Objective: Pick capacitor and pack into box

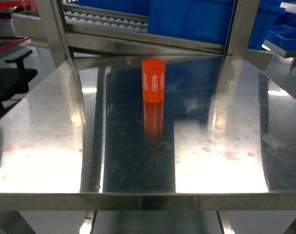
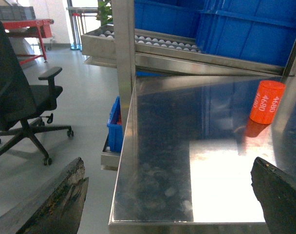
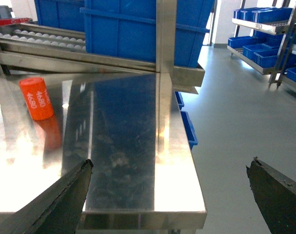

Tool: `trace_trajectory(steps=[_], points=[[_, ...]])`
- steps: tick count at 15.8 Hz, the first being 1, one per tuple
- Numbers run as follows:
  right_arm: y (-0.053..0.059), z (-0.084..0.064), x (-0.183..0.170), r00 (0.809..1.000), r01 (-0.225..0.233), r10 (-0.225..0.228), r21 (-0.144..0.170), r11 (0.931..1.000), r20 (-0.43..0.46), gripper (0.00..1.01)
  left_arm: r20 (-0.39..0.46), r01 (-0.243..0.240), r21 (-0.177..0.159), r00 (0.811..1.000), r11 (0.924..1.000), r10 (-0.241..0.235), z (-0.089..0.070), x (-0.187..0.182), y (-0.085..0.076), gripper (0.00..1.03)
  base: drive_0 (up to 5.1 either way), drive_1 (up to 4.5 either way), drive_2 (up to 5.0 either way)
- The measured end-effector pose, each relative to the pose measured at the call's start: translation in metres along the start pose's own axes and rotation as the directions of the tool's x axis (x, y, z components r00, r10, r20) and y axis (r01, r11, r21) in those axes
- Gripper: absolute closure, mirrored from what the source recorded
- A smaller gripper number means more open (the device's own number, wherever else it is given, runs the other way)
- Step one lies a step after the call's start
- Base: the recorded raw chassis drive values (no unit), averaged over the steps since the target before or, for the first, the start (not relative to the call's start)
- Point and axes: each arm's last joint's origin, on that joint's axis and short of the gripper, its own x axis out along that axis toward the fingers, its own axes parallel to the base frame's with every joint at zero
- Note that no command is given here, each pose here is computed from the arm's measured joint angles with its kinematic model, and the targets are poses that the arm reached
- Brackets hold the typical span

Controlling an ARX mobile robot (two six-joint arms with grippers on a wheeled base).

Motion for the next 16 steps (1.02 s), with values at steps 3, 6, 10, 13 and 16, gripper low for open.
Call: trace_trajectory(steps=[3, 6, 10, 13, 16], points=[[0.0000, 0.0006, 0.0000, 1.000, 0.000, 0.000, 0.000, 1.0000, 0.006, 0.03, 0.004, 0.000, 0.000, 1.000, 1.0000, 0.000, 0.0004, 0.0000, 0.0000, 0.05, 0.0, 0.00, 0.0], [0.0000, -0.0001, 0.0000, 1.000, 0.002, -0.002, 0.000, 1.0000, -0.001, 0.03, -0.001, -0.003, 0.000, 1.000, 1.0000, 0.003, 0.0000, 0.0000, 0.0001, 0.05, 0.0, 0.00, 0.0], [0.0000, 0.0001, 0.0000, 1.000, 0.000, 0.000, 0.000, 1.0000, 0.001, 0.03, 0.000, 0.000, 0.000, 1.000, 1.0000, 0.000, 0.0001, 0.0000, 0.0000, 0.05, 0.0, 0.00, 0.0], [0.0000, 0.0001, 0.0000, 1.000, 0.000, 0.000, 0.000, 1.0000, 0.001, 0.03, 0.000, 0.000, 0.000, 1.000, 1.0000, 0.000, 0.0001, 0.0000, 0.0000, 0.05, 0.0, 0.00, 0.0], [0.0000, 0.0001, 0.0000, 1.000, 0.000, 0.000, 0.000, 1.0000, 0.001, 0.03, 0.000, 0.000, 0.000, 1.000, 1.0000, 0.000, 0.0001, 0.0000, 0.0000, 0.05, 0.0, 0.00, 0.0]])
